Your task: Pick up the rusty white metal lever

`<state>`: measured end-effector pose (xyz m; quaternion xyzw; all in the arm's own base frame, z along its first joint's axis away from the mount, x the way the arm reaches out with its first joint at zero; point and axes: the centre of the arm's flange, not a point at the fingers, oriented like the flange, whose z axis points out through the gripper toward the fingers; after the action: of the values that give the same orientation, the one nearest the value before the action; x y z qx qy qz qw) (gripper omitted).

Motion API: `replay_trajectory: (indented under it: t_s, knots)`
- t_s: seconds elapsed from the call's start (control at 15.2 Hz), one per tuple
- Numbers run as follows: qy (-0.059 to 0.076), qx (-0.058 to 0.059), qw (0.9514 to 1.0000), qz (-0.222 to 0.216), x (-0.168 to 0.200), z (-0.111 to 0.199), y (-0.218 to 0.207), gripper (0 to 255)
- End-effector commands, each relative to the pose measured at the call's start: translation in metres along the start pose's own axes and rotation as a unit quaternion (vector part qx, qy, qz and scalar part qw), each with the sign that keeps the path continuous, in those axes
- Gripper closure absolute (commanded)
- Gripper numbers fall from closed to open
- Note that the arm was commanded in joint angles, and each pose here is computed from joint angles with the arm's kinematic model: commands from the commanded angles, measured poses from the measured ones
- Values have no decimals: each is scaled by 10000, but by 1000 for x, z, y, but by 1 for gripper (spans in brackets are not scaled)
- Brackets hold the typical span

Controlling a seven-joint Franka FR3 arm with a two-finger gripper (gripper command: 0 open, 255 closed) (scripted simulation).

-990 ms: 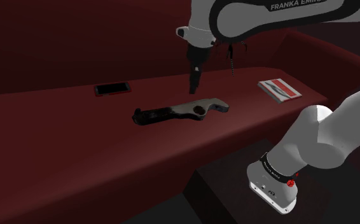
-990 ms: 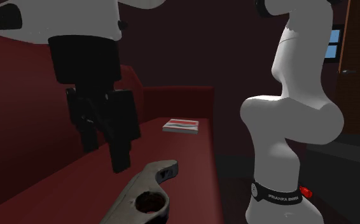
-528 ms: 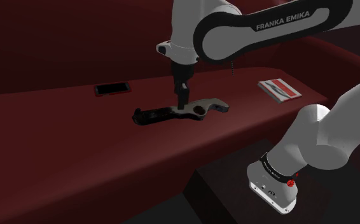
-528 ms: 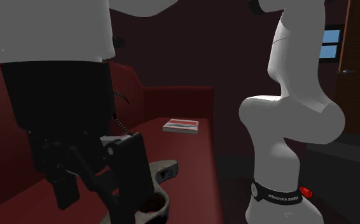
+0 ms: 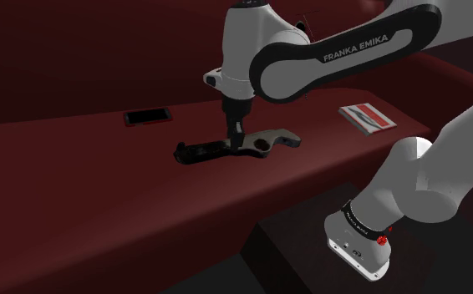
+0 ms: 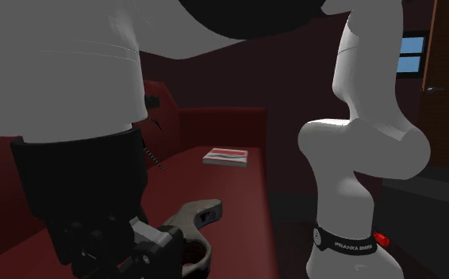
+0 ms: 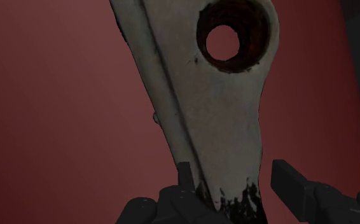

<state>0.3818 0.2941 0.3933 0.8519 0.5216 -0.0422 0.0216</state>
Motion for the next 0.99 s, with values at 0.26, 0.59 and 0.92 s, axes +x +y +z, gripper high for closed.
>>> replay_trajectory:
  t_s: [0.26,0.59,0.92]
  knots:
    - [2,-1,10000,0,0,1,0,255]
    - [2,-1,10000,0,0,-4,0,255]
    - [2,-1,10000,0,-3,-31,0,255]
